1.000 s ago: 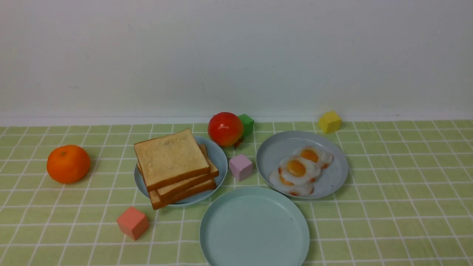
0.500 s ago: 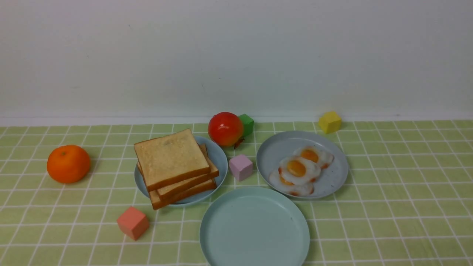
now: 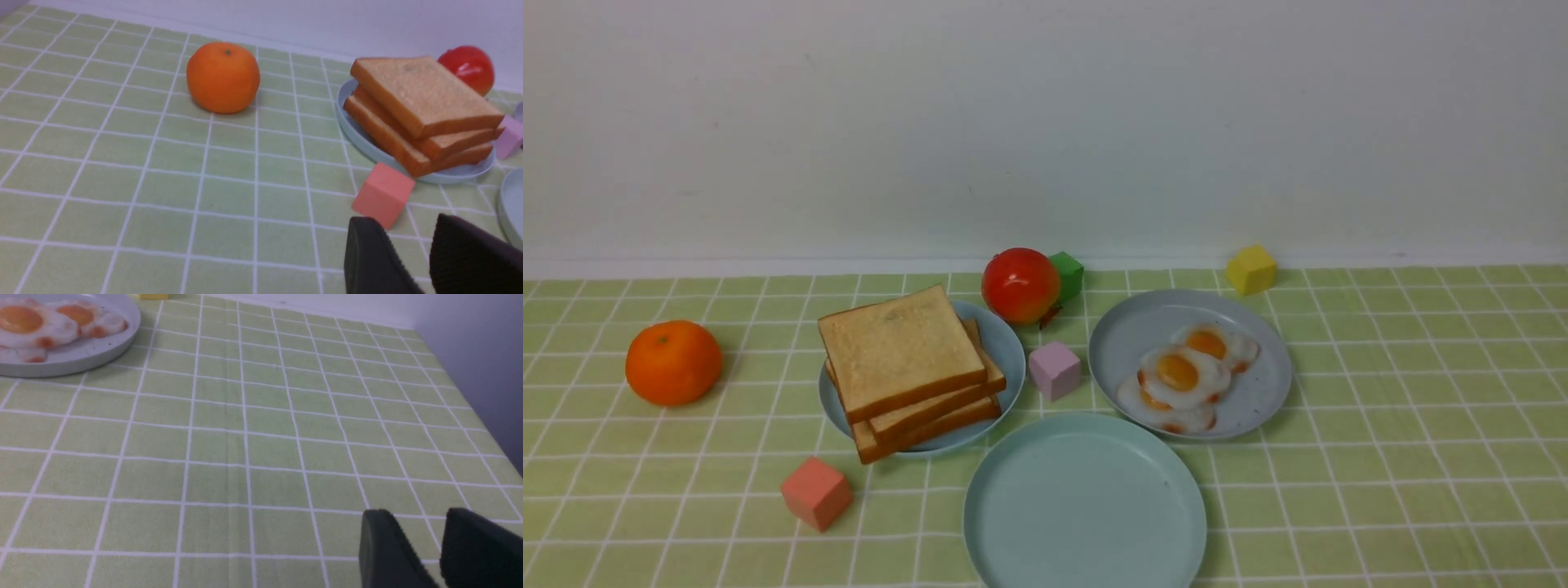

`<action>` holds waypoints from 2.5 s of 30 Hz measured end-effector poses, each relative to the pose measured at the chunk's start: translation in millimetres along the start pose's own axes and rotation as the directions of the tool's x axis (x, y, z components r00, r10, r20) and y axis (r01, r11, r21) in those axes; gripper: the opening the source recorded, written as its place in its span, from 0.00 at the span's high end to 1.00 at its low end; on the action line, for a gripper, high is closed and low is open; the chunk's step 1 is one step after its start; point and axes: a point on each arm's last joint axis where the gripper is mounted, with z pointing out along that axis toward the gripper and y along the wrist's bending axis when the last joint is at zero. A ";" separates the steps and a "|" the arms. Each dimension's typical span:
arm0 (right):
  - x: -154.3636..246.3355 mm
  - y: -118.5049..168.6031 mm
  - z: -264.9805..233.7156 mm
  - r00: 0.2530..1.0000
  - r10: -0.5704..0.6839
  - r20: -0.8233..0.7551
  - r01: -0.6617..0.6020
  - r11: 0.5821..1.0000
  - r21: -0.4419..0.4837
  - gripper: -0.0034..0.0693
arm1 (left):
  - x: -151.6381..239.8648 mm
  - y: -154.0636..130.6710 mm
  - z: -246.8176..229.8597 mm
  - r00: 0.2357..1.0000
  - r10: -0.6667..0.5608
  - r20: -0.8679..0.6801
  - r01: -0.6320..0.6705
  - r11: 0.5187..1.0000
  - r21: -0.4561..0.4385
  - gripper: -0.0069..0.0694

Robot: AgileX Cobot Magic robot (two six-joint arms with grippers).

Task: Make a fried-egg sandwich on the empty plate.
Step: Use the left arm to grab a slice of bread

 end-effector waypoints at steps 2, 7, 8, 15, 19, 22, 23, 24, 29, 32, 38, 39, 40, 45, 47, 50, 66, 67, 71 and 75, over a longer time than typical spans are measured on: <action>-0.3 0.3 0.1 1.000 0.006 0.007 -0.006 1.000 -0.003 0.62 | -4.1 -1.7 -0.1 0.999 -0.005 0.044 0.004 1.000 0.019 0.60; -6.3 2.5 0.8 0.993 0.072 0.095 -0.069 0.997 -0.027 0.62 | -13.9 -5.6 -1.2 0.988 -0.013 0.152 0.004 0.998 0.062 0.60; -12.5 2.1 0.0 0.983 0.085 0.163 -0.081 0.996 -0.030 0.62 | -17.2 -6.9 -1.9 0.982 -0.021 0.188 0.006 0.997 0.078 0.60; -40.8 -1.5 -9.7 0.874 0.102 0.474 -0.101 0.995 -0.028 0.62 | -28.6 -11.2 -5.3 0.949 -0.037 0.312 -0.004 0.992 0.128 0.60; -46.0 -2.3 -12.8 0.840 0.100 0.533 -0.102 0.994 -0.027 0.62 | -28.8 -11.2 -5.4 0.949 -0.038 0.314 -0.003 0.992 0.129 0.60; -50.7 -3.0 -16.0 0.805 0.099 0.585 -0.103 0.994 -0.025 0.62 | -34.1 -12.5 -7.6 0.920 -0.146 0.363 0.083 0.980 0.184 0.60; -52.9 -3.6 -17.7 0.785 0.113 0.609 -0.118 0.993 -0.032 0.62 | -38.5 -13.2 -9.7 0.892 -0.216 0.396 0.134 0.965 0.224 0.60; -56.4 -4.5 -20.5 0.750 0.134 0.647 -0.138 0.989 -0.044 0.62 | -42.6 -13.3 -11.8 0.855 -0.308 0.416 0.206 0.940 0.273 0.60; -95.1 -18.3 -51.5 0.481 0.383 0.789 -0.328 0.913 -0.244 0.62 | -91.8 -21.3 -38.2 0.683 -0.510 0.523 0.286 0.846 0.451 0.60; -128.4 -27.8 -72.9 0.399 0.435 0.807 -0.350 0.886 -0.304 0.62 | -127.6 -29.8 -54.2 0.653 -0.512 0.559 0.250 0.842 0.479 0.60; -245.8 -53.7 -101.8 0.482 0.546 0.686 -0.426 0.830 -0.361 0.62 | -225.7 -56.3 -41.7 0.830 -0.406 0.382 0.297 0.902 0.314 0.60; -258.5 -55.5 -94.7 0.530 0.556 0.639 -0.446 0.825 -0.347 0.62 | -231.2 -58.2 -28.3 0.869 -0.394 0.300 0.324 0.911 0.256 0.60; -270.7 -56.5 -78.6 0.599 0.569 0.564 -0.475 0.819 -0.322 0.62 | -233.9 -59.3 -10.3 0.907 -0.376 0.188 0.346 0.922 0.174 0.60; -279.7 -53.0 -17.6 0.779 0.571 0.260 -0.536 0.821 -0.199 0.62 | -216.3 -56.9 64.4 0.929 -0.344 -0.136 0.339 0.939 -0.062 0.60; -274.8 -50.7 -2.3 0.803 0.569 0.177 -0.546 0.821 -0.167 0.62 | -207.0 -55.4 82.4 0.914 -0.347 -0.211 0.330 0.937 -0.111 0.60; -256.2 -42.2 36.0 0.817 0.575 -0.039 -0.576 0.812 -0.098 0.62 | -174.3 -52.9 131.5 0.819 -0.403 -0.409 0.334 0.914 -0.231 0.60; -226.4 30.8 52.0 0.879 0.137 -0.456 -0.337 0.856 -0.393 0.62 | -111.3 -50.8 290.6 0.516 -0.402 -0.757 0.306 0.911 -0.276 0.59; -226.3 31.2 51.7 0.878 0.135 -0.458 -0.337 0.855 -0.395 0.62 | -111.5 -50.9 291.8 0.519 -0.399 -0.756 0.306 0.912 -0.272 0.59; -224.9 33.5 49.7 0.867 0.128 -0.481 -0.350 0.844 -0.407 0.62 | -102.6 -48.1 304.7 0.529 -0.399 -0.749 0.304 0.913 -0.272 0.58; -225.1 34.1 49.4 0.866 0.130 -0.483 -0.355 0.840 -0.410 0.62 | -95.2 -45.8 310.6 0.525 -0.405 -0.749 0.301 0.911 -0.282 0.58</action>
